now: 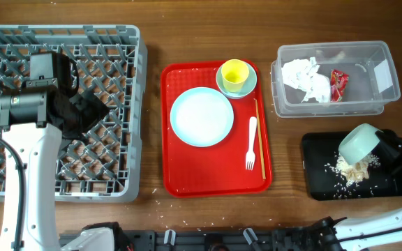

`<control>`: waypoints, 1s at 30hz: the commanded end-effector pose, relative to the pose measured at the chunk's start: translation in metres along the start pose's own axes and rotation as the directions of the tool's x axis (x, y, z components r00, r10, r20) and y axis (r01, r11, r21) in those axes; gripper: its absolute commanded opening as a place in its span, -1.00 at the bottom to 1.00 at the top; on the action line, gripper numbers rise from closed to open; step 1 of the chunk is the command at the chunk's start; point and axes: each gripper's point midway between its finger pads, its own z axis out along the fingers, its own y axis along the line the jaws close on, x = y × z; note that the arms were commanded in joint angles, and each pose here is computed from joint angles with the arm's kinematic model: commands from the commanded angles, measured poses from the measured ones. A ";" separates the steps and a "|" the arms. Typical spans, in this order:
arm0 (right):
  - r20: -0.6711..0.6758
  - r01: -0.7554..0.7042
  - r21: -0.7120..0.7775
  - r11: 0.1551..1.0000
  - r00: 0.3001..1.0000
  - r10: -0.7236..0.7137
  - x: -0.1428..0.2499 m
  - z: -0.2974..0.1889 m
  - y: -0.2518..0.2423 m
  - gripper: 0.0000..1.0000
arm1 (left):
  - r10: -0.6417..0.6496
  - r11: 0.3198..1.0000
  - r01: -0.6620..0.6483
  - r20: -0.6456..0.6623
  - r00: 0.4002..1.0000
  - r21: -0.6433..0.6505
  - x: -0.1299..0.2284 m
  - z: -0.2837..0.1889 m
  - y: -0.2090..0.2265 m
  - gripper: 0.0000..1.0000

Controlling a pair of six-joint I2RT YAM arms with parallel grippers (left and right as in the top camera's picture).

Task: Sort waste into correct bins and load items into the dishwasher rack
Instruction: 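Tip the rice bowl over the black tray to dump the rice, then return the empty green bowl onto the red tray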

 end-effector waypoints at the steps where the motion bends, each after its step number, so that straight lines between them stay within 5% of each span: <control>1: -0.012 -0.014 0.009 1.000 1.000 0.014 0.000 0.001 -0.003 -0.92 | -0.005 1.000 0.005 0.026 1.000 0.010 -0.004 -0.006 0.000 1.00; 7: -0.122 0.338 0.104 0.935 0.938 -0.325 0.044 0.024 0.035 -0.91 | -0.006 1.000 0.005 0.026 1.000 0.010 -0.004 -0.006 0.000 1.00; 12: -0.485 0.714 0.209 0.668 0.669 -0.563 0.161 0.075 0.055 -0.91 | -0.005 1.000 0.005 0.026 1.000 0.009 -0.004 -0.006 0.000 1.00; 15: -0.578 0.795 0.357 0.491 0.601 -0.552 0.210 0.098 0.046 -0.91 | -0.005 1.000 0.005 0.026 1.000 0.010 -0.004 -0.006 0.000 1.00; 18: -0.527 0.819 0.479 0.316 0.556 -0.643 0.241 0.128 0.048 -0.91 | -0.005 1.000 0.005 0.026 1.000 0.010 -0.004 -0.006 0.000 1.00; 24: -0.594 0.879 0.453 0.150 0.423 -0.685 0.327 0.195 0.003 -0.91 | -0.006 1.000 0.005 0.026 1.000 0.010 -0.004 -0.006 0.000 1.00; 30: -0.687 0.904 0.426 0.018 0.337 -0.644 0.367 0.249 -0.079 -0.92 | -0.006 1.000 0.005 0.026 1.000 0.010 -0.004 -0.006 0.000 1.00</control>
